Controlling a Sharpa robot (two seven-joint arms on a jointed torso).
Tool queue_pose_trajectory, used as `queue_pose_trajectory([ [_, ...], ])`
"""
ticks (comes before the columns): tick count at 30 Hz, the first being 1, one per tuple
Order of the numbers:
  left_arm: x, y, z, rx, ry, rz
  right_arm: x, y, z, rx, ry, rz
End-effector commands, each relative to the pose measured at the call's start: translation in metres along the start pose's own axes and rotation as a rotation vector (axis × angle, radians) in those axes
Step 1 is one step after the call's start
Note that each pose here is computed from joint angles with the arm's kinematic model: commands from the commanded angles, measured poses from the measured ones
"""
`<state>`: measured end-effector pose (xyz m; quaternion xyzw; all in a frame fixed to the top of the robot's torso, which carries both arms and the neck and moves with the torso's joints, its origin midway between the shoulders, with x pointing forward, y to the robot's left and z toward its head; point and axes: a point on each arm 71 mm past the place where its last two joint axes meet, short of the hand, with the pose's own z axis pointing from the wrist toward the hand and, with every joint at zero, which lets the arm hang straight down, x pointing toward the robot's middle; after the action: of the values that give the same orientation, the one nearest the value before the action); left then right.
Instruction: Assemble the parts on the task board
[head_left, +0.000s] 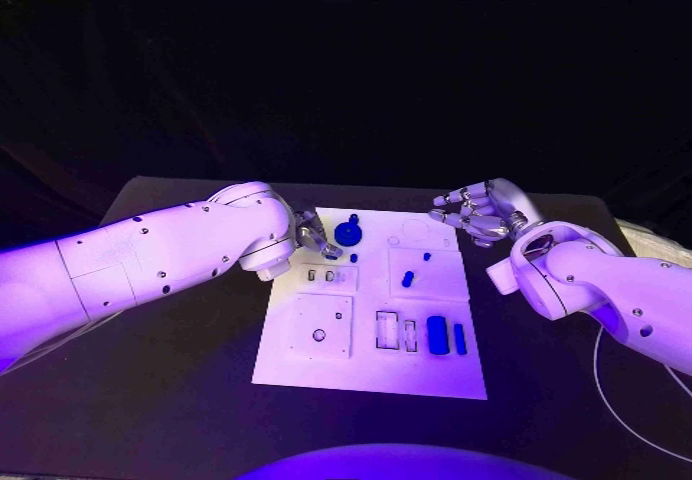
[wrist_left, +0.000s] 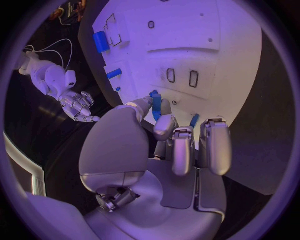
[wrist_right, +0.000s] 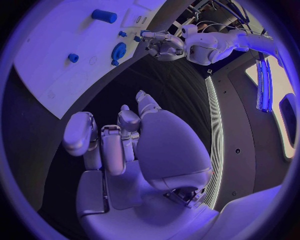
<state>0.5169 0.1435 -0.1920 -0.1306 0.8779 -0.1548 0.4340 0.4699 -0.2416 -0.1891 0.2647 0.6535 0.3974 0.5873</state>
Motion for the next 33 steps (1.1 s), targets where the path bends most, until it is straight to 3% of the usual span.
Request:
queue_pose_trajectory([
  [1, 0.0, -0.0026, 0.0017, -0.013, 0.014, 0.128, 0.002, 0.001, 0.0, -0.004, 0.014, -0.001],
  [12, 0.0107, -0.0124, 0.0091, -0.027, 0.093, 0.221, 0.004, 0.002, 0.001, -0.007, 0.016, 0.001],
  [21, 0.0154, -0.0127, 0.012, -0.038, 0.136, 0.239, 0.004, 0.002, 0.001, -0.008, 0.017, 0.002],
  [33, 0.0168, -0.0126, 0.0125, -0.041, 0.146, 0.251, 0.004, 0.002, 0.001, -0.009, 0.016, 0.004],
])
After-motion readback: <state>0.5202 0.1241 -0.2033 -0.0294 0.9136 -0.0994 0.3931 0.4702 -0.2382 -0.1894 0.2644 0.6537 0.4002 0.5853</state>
